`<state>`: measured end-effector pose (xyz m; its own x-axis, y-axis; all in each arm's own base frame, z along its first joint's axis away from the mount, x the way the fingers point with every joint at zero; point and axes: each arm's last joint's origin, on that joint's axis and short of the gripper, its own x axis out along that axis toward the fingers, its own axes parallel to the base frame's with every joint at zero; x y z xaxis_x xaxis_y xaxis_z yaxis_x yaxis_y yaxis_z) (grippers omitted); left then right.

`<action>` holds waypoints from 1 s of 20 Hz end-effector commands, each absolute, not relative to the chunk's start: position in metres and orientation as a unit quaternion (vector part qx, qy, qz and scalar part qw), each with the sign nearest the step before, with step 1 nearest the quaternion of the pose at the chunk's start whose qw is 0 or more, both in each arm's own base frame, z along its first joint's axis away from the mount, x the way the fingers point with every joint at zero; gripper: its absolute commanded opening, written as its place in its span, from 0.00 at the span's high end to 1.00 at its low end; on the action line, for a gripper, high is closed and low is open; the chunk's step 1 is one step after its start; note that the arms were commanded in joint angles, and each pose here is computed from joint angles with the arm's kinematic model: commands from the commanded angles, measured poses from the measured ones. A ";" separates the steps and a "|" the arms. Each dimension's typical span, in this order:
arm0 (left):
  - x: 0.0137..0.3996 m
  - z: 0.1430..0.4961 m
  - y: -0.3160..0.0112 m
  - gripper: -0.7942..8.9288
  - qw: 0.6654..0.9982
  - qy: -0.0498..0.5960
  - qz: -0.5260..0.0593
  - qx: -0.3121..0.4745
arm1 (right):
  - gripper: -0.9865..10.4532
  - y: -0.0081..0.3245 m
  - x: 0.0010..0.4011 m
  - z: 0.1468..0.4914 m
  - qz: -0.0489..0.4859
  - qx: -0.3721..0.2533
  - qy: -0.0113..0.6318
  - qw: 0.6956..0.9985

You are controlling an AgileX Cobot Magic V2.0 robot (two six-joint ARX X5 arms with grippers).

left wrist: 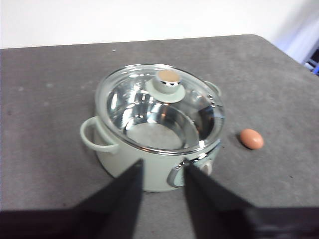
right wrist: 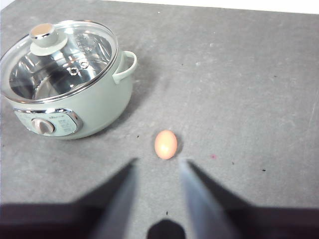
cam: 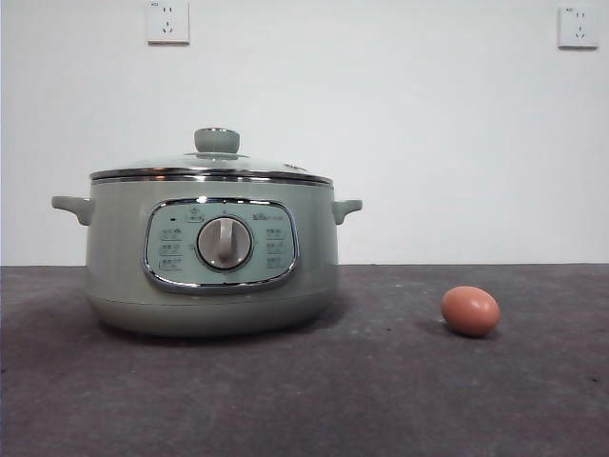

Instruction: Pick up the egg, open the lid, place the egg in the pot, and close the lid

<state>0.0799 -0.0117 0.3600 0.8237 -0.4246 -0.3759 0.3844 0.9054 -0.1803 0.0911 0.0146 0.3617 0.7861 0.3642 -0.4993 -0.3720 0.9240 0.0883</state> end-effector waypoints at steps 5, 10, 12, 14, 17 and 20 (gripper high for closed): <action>0.087 0.363 -0.014 0.27 0.947 0.197 -0.248 -0.051 | 0.39 0.015 0.090 0.363 0.193 0.005 0.264 0.945; 0.112 0.369 -0.018 0.27 0.943 0.198 -0.264 -0.047 | 0.39 0.015 0.092 0.362 0.193 0.007 0.269 0.944; 0.130 0.377 -0.022 0.27 0.938 0.206 -0.275 -0.044 | 0.39 0.015 0.095 0.361 0.192 0.010 0.275 0.942; 0.153 0.385 -0.028 0.27 0.934 0.215 -0.285 -0.030 | 0.39 0.015 0.099 0.360 0.192 0.012 0.282 0.940; 0.192 0.396 -0.041 0.27 0.927 0.240 -0.288 -0.015 | 0.39 0.015 0.103 0.358 0.191 0.014 0.294 0.936; 0.233 0.397 -0.060 0.27 0.921 0.264 -0.286 0.019 | 0.39 0.016 0.108 0.356 0.191 0.016 0.305 0.933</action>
<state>0.2298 -0.0587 0.3994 0.7006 -0.5166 -0.4922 0.5227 0.8411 -0.1388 0.1077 0.0156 0.3546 0.7384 0.3617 -0.5692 -0.3470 0.9275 0.1393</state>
